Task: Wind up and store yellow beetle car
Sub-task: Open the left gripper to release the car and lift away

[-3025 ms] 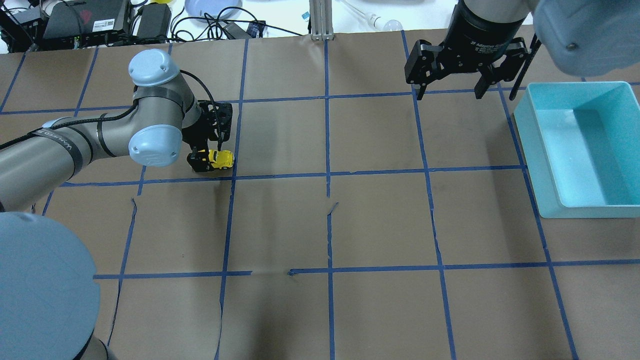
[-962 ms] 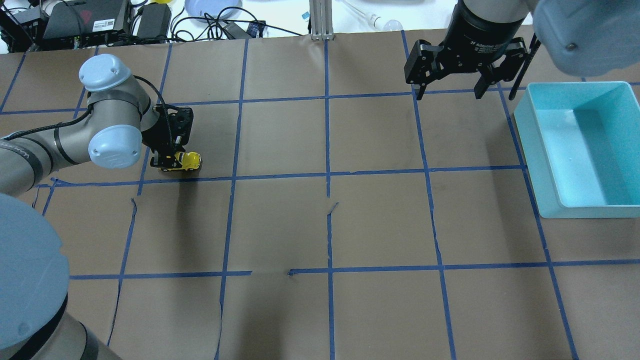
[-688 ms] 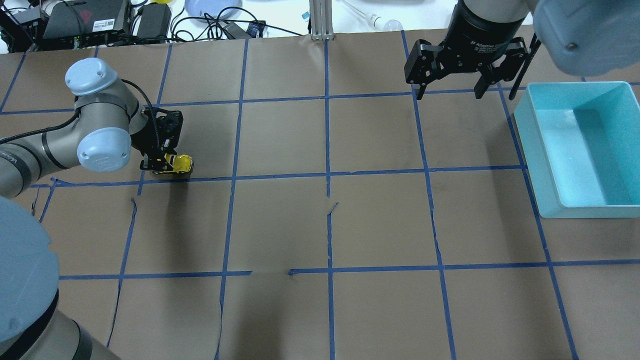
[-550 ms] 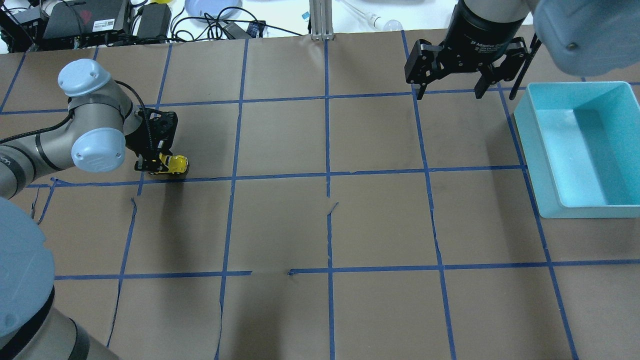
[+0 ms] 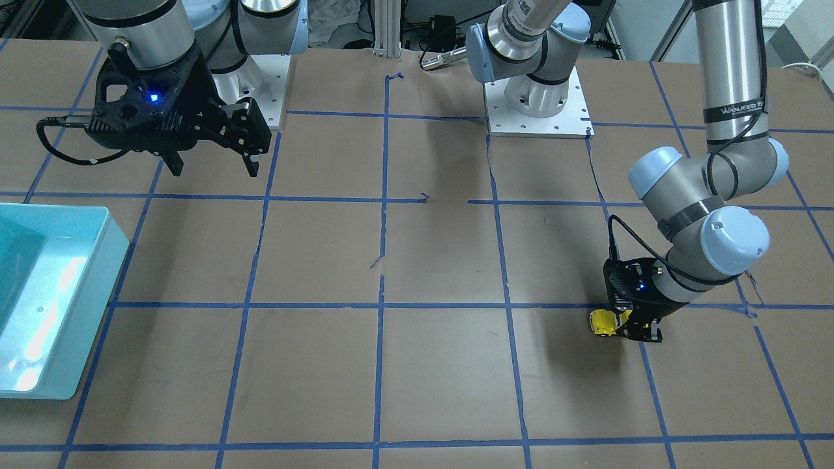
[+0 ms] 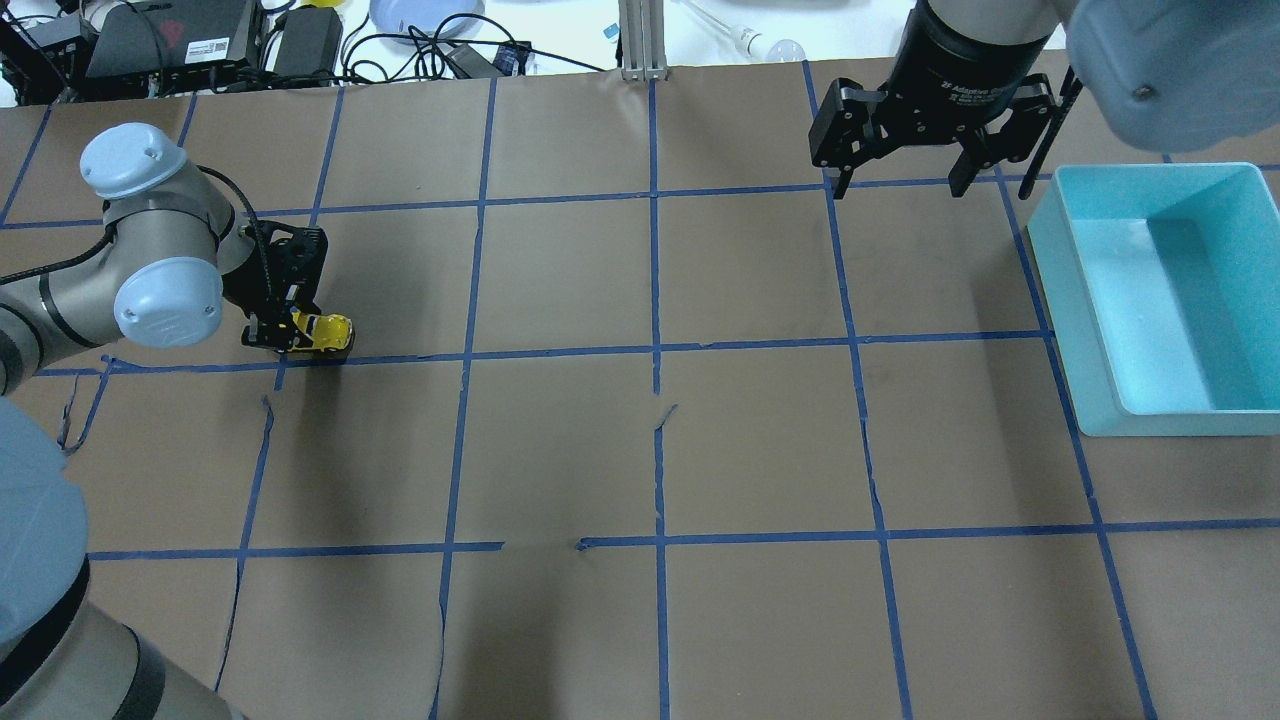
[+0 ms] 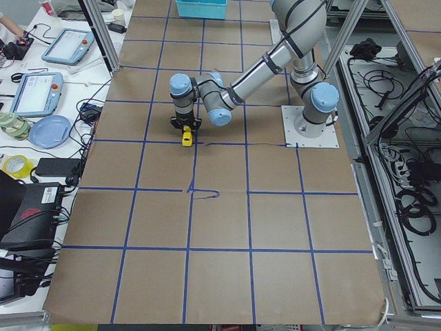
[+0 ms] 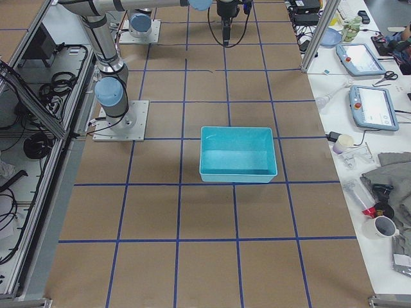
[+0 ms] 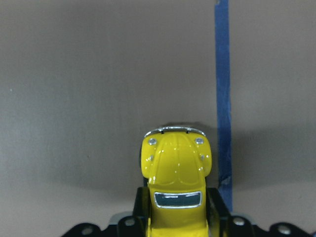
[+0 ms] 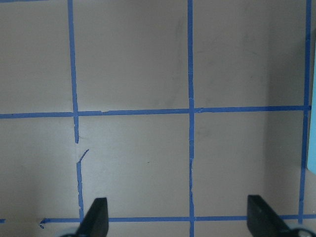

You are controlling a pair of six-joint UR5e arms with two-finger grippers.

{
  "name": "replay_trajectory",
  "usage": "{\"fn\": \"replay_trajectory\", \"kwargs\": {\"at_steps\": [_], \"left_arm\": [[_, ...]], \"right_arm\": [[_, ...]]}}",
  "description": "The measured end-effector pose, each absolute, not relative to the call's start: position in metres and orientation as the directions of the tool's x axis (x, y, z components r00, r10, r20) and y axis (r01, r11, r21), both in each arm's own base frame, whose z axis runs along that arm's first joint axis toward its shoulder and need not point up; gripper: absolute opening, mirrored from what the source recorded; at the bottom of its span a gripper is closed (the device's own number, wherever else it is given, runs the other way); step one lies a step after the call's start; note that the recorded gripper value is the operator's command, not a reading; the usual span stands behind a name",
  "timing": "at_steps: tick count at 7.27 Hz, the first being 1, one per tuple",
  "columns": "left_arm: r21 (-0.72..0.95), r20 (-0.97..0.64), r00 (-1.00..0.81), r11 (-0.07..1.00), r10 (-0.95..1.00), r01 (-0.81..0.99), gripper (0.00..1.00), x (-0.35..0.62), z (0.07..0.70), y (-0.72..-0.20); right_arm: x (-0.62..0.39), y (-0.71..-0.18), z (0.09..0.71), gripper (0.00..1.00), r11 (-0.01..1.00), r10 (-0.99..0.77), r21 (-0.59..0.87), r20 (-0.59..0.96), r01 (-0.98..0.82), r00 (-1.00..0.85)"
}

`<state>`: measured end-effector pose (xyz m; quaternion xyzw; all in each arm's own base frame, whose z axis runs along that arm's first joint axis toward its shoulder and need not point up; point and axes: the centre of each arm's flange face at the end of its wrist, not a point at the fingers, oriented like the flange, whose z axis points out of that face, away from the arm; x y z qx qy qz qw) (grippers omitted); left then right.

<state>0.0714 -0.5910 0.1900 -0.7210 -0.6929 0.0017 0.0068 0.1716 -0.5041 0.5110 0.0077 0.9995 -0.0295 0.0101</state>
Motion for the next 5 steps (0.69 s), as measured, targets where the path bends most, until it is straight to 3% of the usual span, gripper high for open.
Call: {"fn": "replay_trajectory", "kwargs": {"at_steps": [5], "left_arm": [[-0.015,-0.003,0.038,-0.038,0.999,0.999,0.80,0.0721,0.1974,-0.5912]], "right_arm": [[0.1719,-0.5041,0.5111,1.00,0.998,0.014,-0.059,-0.021,0.016,-1.000]]}}
